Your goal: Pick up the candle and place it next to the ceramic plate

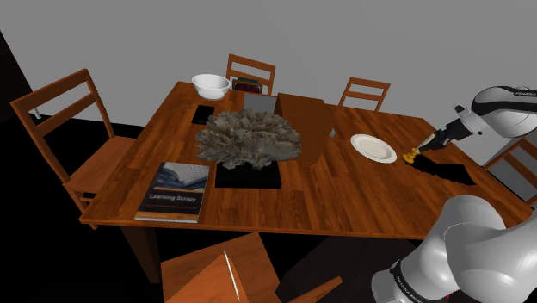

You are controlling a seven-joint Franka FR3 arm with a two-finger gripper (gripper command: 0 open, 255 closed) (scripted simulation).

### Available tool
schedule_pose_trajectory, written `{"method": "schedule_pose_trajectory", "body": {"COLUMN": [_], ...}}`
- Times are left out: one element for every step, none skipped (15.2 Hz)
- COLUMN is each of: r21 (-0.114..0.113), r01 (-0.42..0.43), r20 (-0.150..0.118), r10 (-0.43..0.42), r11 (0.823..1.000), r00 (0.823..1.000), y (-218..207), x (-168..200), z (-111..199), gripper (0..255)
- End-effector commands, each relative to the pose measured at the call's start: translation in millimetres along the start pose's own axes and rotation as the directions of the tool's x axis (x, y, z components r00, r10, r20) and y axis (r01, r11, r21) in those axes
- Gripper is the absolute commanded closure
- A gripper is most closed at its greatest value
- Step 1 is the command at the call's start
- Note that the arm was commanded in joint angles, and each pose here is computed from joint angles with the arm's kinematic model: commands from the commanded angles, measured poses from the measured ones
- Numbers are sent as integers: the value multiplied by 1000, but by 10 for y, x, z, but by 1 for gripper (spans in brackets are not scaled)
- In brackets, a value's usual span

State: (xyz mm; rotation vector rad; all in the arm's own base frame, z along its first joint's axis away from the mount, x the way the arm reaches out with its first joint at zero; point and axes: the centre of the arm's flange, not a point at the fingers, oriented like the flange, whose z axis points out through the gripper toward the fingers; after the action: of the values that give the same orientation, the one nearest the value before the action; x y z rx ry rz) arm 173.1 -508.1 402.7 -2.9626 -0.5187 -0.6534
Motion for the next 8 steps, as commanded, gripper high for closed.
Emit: {"method": "schedule_pose_trajectory", "body": {"r21": [0, 0, 0, 0, 0, 0, 0, 0], "r01": [0, 0, 0, 0, 0, 0, 0, 0], "r20": [0, 0, 0, 0, 0, 0, 0, 0], "r10": [0, 0, 0, 0, 0, 0, 0, 0], "r11": [1000, 1000, 1000, 1000, 1000, 1000, 1000, 1000], "r00": [1000, 1000, 1000, 1000, 1000, 1000, 1000, 1000], "y": [-5, -5, -6, -6, -7, -7, -8, -8], "x": [-40, -62, -85, -107, -129, -151, -173, -195], "z": [100, 148, 196, 244, 292, 340, 387, 435], "gripper": [255, 255, 255, 255, 255, 255, 255, 255]}}
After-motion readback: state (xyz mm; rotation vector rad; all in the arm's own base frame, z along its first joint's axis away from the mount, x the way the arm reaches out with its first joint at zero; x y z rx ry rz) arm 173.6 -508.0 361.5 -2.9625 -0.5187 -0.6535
